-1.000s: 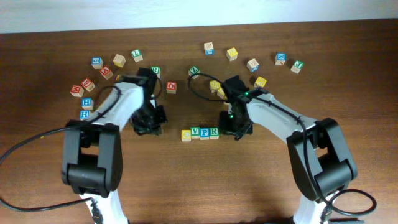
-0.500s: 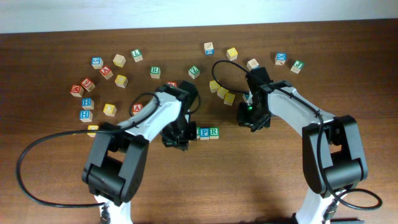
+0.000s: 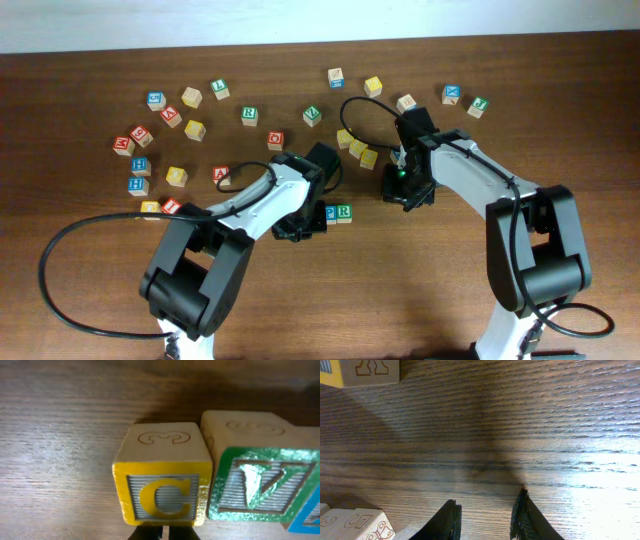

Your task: Spell out CVPR

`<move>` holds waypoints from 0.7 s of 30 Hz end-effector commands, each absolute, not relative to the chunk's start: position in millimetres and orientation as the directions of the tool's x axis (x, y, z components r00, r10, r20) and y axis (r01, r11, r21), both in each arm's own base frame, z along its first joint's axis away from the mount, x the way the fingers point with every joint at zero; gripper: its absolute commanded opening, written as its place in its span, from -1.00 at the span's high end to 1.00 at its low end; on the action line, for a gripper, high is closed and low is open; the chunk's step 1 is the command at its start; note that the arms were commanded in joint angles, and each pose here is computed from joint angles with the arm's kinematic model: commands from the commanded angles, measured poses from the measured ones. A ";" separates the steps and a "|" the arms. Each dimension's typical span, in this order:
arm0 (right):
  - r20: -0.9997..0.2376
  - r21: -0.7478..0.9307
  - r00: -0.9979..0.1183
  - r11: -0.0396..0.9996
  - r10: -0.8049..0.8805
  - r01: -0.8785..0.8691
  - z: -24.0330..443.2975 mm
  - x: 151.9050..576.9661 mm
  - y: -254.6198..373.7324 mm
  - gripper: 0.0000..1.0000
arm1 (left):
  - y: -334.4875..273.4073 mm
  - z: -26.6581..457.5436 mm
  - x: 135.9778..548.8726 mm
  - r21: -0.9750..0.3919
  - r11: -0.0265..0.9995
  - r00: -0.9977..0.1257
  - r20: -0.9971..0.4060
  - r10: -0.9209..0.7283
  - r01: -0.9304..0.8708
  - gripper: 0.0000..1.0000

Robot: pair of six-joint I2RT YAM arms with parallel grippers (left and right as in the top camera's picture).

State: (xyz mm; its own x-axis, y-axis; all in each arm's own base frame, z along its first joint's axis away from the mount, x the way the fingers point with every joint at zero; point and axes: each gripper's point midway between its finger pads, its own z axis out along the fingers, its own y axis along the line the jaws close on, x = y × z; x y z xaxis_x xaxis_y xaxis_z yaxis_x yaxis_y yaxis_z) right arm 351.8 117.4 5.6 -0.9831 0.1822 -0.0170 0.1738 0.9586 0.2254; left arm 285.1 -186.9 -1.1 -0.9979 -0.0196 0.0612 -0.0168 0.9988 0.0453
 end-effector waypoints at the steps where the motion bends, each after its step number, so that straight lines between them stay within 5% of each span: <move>1: -0.004 0.180 -0.982 0.966 0.188 0.184 -7.3 348.6 106.9 0.44 | -172.2 -10.6 293.1 0.125 0.992 -0.999 0.016 -0.037 -0.034 1.00; 11: -0.011 0.182 -0.986 0.970 0.169 0.164 -7.3 349.4 107.5 0.44 | -171.8 6.7 284.6 0.116 0.993 -0.998 0.048 -0.034 -0.028 1.00; 17: -0.017 0.185 -0.985 0.969 0.169 0.163 -7.1 351.2 108.1 0.44 | -179.5 93.9 327.5 -0.039 0.998 -0.975 -0.212 -0.064 -0.057 1.00; 21: -0.013 0.191 -0.986 0.968 0.168 0.162 -7.0 350.4 109.4 0.44 | -160.5 91.1 374.2 -0.070 0.987 -0.934 -0.322 -0.157 -0.142 1.00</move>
